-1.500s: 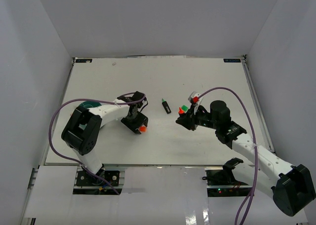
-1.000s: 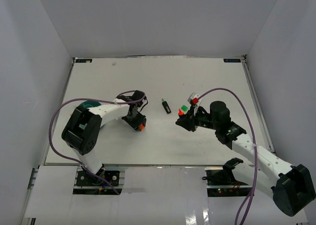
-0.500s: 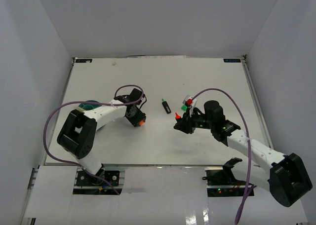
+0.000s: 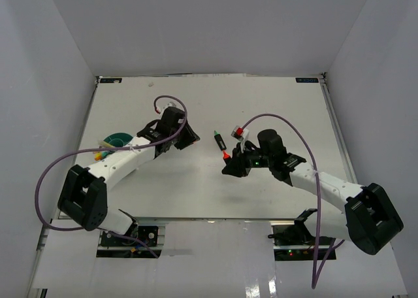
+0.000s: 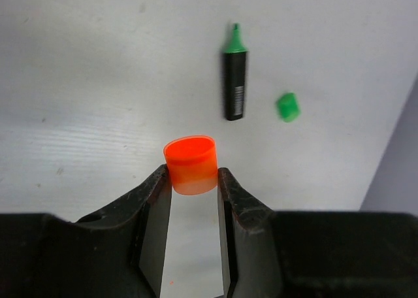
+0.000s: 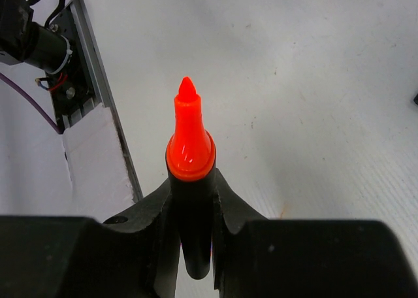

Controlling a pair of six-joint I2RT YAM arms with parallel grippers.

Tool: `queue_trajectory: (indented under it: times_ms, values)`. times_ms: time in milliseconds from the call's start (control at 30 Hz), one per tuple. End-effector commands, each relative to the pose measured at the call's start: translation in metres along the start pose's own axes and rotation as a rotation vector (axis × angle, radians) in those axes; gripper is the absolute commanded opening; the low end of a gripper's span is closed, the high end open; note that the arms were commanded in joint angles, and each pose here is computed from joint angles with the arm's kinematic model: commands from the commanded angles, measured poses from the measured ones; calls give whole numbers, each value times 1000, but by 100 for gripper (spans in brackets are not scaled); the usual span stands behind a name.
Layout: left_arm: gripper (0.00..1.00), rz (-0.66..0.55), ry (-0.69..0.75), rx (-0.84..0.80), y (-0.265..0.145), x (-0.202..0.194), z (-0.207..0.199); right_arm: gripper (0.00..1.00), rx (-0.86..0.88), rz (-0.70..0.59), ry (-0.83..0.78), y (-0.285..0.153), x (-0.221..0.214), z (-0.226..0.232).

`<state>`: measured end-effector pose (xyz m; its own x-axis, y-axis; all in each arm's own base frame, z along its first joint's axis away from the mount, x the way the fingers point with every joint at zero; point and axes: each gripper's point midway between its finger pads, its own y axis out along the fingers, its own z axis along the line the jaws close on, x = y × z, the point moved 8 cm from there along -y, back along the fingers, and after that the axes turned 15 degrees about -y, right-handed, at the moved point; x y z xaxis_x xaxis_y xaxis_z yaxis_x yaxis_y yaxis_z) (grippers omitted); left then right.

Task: Sort the stationery into containers
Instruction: Close the pen cap on the pen.

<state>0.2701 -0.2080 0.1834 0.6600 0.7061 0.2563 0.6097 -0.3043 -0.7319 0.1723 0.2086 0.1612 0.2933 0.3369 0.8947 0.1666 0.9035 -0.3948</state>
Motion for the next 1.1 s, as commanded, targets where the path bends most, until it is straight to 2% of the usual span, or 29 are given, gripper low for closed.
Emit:
queue_trajectory:
  times_ms: [0,200,333,567,1067]
  values:
    - [18,-66,97,-274,-34,10,-40,8,32,-81,-10,7,33,2]
    - [18,-112,203,-515,-72,12,-70,8,41,-112,-10,15,54,2]
    - [18,-120,239,-587,-89,3,-81,8,17,-126,1,20,65,-1]
    - [18,-170,338,-628,-103,-12,-92,8,-43,-176,-28,20,88,-6]
    - [17,-200,399,-667,-117,-27,-100,8,-109,-182,-57,18,98,-13]
